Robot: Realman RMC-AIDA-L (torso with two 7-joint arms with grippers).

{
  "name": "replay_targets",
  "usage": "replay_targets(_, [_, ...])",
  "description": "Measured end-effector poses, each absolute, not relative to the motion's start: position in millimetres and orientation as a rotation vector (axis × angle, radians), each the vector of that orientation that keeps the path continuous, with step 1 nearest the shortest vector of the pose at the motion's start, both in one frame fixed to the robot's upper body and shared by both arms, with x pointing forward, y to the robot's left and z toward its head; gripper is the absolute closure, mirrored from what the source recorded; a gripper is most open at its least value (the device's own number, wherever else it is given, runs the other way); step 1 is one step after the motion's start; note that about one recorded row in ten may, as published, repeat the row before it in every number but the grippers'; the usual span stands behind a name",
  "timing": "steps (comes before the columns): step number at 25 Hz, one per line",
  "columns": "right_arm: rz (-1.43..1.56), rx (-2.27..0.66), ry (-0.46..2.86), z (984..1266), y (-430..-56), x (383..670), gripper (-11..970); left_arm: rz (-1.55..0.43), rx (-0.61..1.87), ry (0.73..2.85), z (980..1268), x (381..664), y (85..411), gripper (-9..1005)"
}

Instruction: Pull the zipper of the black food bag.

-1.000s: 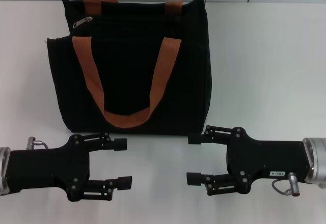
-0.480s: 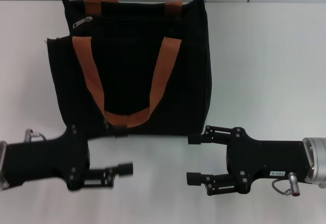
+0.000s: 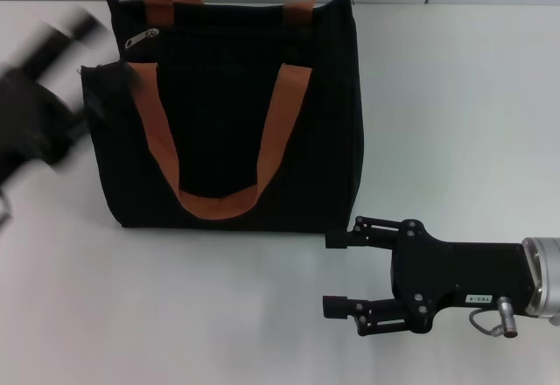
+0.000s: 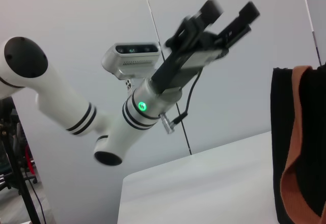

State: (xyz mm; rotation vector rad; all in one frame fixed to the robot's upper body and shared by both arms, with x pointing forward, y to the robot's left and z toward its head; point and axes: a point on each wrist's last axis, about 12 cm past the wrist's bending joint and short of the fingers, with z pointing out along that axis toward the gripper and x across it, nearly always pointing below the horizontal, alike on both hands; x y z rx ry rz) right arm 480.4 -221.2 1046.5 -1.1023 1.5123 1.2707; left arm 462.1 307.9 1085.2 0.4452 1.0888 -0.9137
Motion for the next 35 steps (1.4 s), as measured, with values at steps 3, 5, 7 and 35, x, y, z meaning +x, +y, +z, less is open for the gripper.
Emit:
replay_targets(3, [1.270,-1.100,1.513,1046.6,-221.5,480.4,138,-0.704,0.288,1.118,1078.0,463.8,327.6,213])
replay_targets(5, [1.270,-1.098,1.514,1046.4,-221.9,480.1,138,-0.612,0.256,1.207,1070.7,470.5,337.9,215])
replay_targets(7, [1.270,-1.097,1.514,1046.3,-222.0,480.0,139,-0.560,0.250,1.282,1065.8,476.0,346.3,218])
replay_targets(35, [1.267,-1.061,1.521,1051.2,-226.1,485.2,141,-0.425,0.760,1.560,1093.4,546.6,363.0,249])
